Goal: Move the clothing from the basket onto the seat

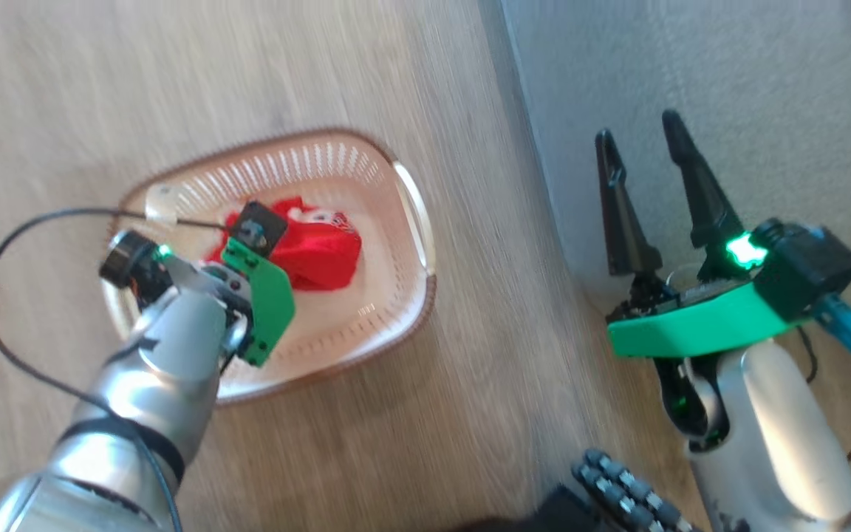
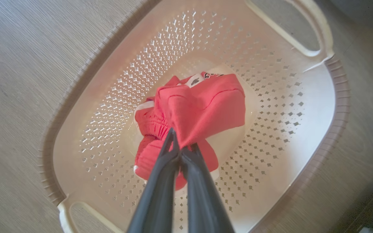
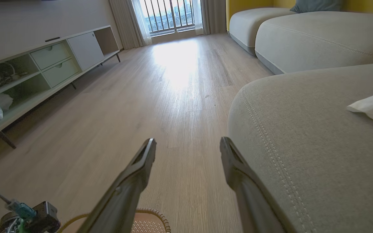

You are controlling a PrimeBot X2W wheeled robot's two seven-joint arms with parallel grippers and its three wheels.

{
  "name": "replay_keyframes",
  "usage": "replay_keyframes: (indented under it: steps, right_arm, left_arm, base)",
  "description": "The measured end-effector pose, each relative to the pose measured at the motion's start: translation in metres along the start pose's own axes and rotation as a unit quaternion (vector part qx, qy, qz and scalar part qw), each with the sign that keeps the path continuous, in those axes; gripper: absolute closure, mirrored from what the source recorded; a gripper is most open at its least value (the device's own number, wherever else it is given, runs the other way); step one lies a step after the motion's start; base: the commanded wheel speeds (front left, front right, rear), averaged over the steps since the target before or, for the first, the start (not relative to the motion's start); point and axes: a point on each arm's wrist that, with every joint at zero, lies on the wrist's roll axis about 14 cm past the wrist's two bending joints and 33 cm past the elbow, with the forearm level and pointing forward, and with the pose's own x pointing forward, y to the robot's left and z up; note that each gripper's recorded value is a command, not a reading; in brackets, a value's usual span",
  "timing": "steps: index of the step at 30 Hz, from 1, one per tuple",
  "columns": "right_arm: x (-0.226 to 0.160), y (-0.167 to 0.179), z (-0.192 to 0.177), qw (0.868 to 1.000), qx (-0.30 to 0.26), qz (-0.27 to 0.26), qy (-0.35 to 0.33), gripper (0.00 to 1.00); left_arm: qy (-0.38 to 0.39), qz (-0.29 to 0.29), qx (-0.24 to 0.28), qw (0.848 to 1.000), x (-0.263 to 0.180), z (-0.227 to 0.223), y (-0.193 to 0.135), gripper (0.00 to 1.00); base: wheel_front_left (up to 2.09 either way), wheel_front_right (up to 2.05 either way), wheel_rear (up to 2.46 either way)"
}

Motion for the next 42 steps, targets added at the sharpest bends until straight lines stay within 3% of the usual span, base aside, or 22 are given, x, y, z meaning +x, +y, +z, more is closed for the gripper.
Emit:
replay_keyframes:
  steps: [7,14,17,22,30,42]
  right_arm:
    - [-0.023,0.016,0.027,1.000,0.000,0.014,-0.023,0.00]
    - [-0.047,0.034,0.057,0.998,0.002,0.034,-0.060,0.00]
    - [-0.055,0.040,0.064,0.997,0.003,0.040,-0.069,0.00]
    - [-0.057,0.054,0.070,0.995,-0.001,0.061,-0.078,0.00]
    - [-0.068,0.060,0.076,0.994,0.000,0.069,-0.085,0.00]
    - [-0.083,0.061,0.086,0.993,0.000,0.068,-0.100,0.00]
  left_arm:
    - [-0.071,0.046,-0.025,0.996,-0.055,0.028,0.007,1.00]
    - [-0.168,0.098,-0.066,0.979,-0.117,0.066,0.014,1.00]
    - [-0.229,0.113,-0.086,0.963,-0.140,0.095,0.018,1.00]
    - [-0.346,0.144,-0.100,0.922,-0.189,0.150,0.029,1.00]
    - [-0.460,0.184,-0.105,0.862,-0.260,0.179,0.036,1.00]
    - [-0.656,0.226,-0.094,0.714,-0.412,0.230,0.046,1.00]
  base:
    - [0.00,0.00,0.00]
    - [0.00,0.00,0.00]
    - [0.00,0.00,0.00]
    - [0.00,0.00,0.00]
    - [0.00,0.00,0.00]
    - [0.00,0.00,0.00]
